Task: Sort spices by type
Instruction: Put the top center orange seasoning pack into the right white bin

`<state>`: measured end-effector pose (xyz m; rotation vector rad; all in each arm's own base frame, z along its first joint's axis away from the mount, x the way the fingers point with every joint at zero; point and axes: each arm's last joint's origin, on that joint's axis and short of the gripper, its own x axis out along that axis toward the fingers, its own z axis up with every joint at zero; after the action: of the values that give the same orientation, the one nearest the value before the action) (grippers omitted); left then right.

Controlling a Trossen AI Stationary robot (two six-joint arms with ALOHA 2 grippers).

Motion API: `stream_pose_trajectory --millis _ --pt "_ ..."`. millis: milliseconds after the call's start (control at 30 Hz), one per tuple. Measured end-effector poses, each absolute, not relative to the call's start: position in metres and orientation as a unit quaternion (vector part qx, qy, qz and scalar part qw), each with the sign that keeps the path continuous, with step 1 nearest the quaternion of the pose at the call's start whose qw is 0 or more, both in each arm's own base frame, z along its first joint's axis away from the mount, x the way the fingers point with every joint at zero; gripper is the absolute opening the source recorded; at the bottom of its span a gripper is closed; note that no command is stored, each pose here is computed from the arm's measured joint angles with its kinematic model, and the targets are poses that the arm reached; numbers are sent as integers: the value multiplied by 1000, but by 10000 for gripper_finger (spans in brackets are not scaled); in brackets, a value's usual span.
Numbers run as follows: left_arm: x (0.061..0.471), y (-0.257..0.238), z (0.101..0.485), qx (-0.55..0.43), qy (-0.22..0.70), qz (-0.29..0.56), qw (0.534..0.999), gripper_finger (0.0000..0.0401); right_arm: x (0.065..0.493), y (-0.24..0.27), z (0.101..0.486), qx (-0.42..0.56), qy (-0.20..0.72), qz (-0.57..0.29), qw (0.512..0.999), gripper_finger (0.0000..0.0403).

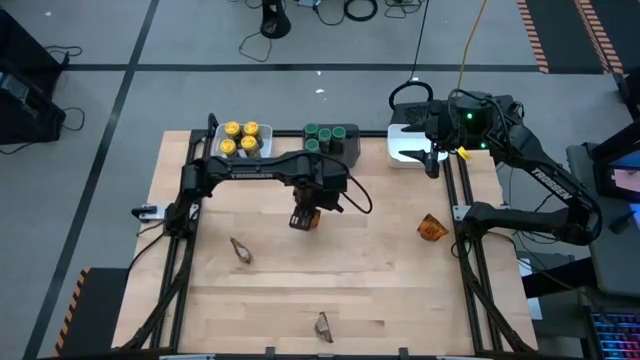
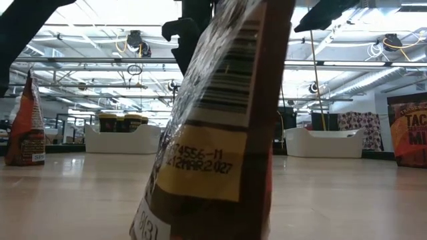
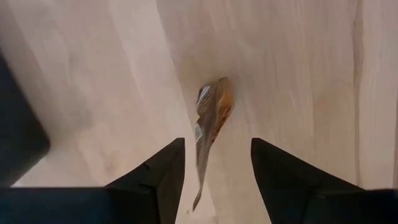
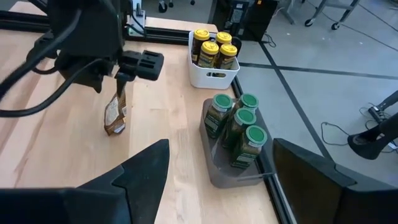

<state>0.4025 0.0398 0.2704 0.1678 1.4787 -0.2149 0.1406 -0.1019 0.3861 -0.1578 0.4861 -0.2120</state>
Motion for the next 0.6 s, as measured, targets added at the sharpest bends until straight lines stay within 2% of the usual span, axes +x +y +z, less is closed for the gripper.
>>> stream_pose_trajectory --millis 400,600 --pt "400 41 240 73 685 -105 717 185 141 -102 386 -78 240 -104 962 267" --pt "400 41 240 74 687 -104 716 146 141 -102 386 -79 240 -104 962 267"
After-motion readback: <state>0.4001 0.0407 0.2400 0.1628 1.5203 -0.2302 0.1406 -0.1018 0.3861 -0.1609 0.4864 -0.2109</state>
